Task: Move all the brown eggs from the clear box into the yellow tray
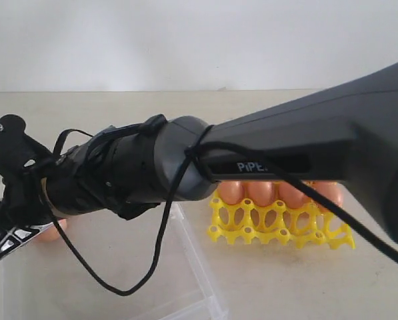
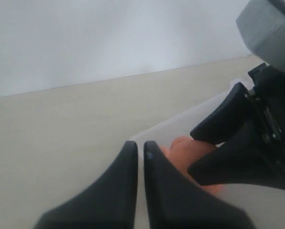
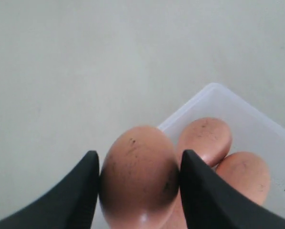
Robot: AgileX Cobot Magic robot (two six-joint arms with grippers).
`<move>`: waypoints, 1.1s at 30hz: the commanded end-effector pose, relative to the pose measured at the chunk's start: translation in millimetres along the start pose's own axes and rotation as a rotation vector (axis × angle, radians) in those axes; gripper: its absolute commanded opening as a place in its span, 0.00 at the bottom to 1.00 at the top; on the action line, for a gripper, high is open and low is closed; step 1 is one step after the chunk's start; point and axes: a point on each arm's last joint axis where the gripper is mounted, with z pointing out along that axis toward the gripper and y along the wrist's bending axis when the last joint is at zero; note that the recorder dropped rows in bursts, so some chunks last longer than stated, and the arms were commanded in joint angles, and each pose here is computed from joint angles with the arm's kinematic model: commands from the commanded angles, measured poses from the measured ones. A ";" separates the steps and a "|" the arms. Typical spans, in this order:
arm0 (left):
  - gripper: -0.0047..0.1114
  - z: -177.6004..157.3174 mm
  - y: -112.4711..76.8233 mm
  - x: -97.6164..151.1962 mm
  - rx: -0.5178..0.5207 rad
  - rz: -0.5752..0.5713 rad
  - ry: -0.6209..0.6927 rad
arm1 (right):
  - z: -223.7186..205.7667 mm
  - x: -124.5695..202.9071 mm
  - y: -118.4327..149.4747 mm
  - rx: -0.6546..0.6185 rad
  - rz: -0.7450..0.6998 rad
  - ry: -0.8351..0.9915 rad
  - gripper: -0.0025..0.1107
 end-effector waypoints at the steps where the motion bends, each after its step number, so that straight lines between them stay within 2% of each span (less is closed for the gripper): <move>1: 0.08 0.1 -0.3 0.3 0.003 -0.007 -0.007 | -8.0 0.8 -7.9 0.092 0.041 0.001 0.02; 4: 0.08 0.1 -0.3 0.3 0.003 -0.007 -0.007 | -9.1 12.0 -11.4 0.138 0.112 0.027 0.02; 10: 0.08 0.1 -0.3 0.3 0.003 -0.007 -0.007 | -9.4 58.1 2.0 0.056 0.141 0.167 0.02; 14: 0.08 0.1 -0.3 0.3 0.003 -0.007 -0.007 | -9.7 62.5 7.5 0.003 0.151 0.184 0.02; 18: 0.08 0.1 -0.3 0.3 0.003 -0.007 -0.007 | -9.7 62.5 7.2 0.006 0.147 0.184 0.02; 20: 0.08 0.1 -0.3 0.3 0.003 -0.007 -0.007 | -8.8 63.9 7.2 0.006 0.147 0.188 0.07; 23: 0.08 0.1 -0.3 0.3 0.003 -0.007 -0.007 | -3.8 71.6 7.1 0.010 0.149 0.208 0.24; 25: 0.08 0.1 -0.3 0.3 0.003 -0.007 -0.007 | -1.0 76.1 7.0 0.012 0.150 0.219 0.32; 33: 0.08 0.1 -0.3 0.3 0.003 -0.007 -0.007 | 2.2 81.4 7.1 0.013 0.147 0.233 0.33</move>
